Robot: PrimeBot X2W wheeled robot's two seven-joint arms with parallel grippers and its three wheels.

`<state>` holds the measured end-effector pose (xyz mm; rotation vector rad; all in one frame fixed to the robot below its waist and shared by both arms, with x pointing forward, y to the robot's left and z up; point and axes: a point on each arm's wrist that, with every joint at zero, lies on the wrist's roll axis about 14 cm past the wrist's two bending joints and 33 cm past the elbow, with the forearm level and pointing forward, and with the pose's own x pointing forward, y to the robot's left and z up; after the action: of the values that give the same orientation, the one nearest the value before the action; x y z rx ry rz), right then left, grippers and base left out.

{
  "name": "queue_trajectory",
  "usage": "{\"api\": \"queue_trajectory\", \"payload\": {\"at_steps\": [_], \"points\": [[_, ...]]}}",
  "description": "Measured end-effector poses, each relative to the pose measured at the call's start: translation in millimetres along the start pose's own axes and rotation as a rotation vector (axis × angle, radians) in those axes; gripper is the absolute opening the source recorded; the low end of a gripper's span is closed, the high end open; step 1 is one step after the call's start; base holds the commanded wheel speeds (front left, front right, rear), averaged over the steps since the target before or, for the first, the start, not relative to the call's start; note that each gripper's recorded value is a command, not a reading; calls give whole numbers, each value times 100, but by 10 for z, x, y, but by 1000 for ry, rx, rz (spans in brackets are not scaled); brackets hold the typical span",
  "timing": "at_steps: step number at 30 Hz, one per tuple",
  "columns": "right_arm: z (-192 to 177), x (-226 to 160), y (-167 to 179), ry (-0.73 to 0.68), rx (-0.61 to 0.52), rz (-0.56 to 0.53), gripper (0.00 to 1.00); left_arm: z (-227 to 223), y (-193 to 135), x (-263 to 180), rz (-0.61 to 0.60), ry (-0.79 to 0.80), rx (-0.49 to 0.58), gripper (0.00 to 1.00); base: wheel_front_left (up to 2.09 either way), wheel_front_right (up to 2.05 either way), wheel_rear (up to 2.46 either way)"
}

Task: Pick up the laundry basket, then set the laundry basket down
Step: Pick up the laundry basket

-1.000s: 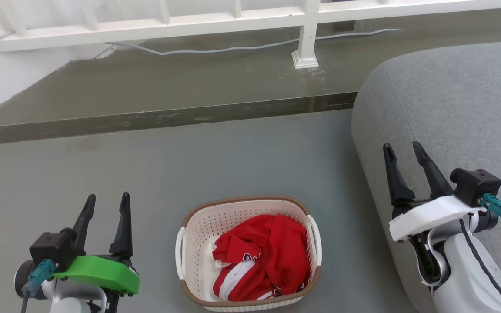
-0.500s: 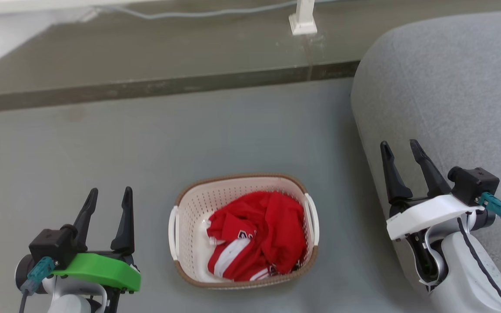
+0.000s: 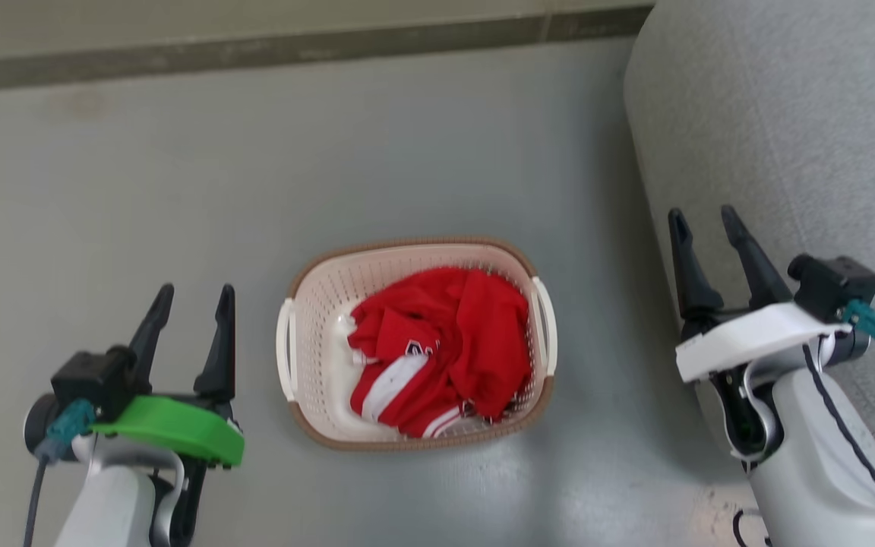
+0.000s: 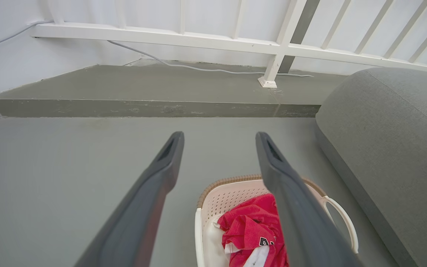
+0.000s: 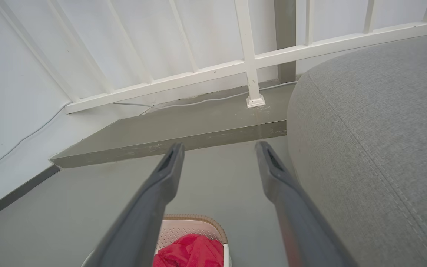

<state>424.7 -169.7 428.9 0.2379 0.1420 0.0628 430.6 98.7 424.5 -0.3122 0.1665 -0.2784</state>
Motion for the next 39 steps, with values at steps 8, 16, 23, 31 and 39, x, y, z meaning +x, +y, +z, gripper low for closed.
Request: {"api": "queue_trajectory", "payload": {"at_steps": [8, 16, 23, 31, 39], "points": [[-319, 245, -94, 83, 8, -16, 100, -333, 116, 282, 3, 96, -19, 100, 0, 0, 0], [-858, 377, -140, 226, 19, -21, 100, -804, 240, 495, 7, 240, -35, 100, 0, 0, 0], [-1411, 431, -121, 378, 37, -10, 100, -1334, 289, 568, 1, 399, -55, 100, 0, 0, 0], [-1860, 498, -75, 496, 51, 11, 100, -1733, 326, 651, -6, 511, -62, 100, 0, 0, 0], [-2244, 563, -38, 586, 58, 33, 100, -2077, 521, 714, 29, 605, -73, 100, 0, 0, 0]]}}
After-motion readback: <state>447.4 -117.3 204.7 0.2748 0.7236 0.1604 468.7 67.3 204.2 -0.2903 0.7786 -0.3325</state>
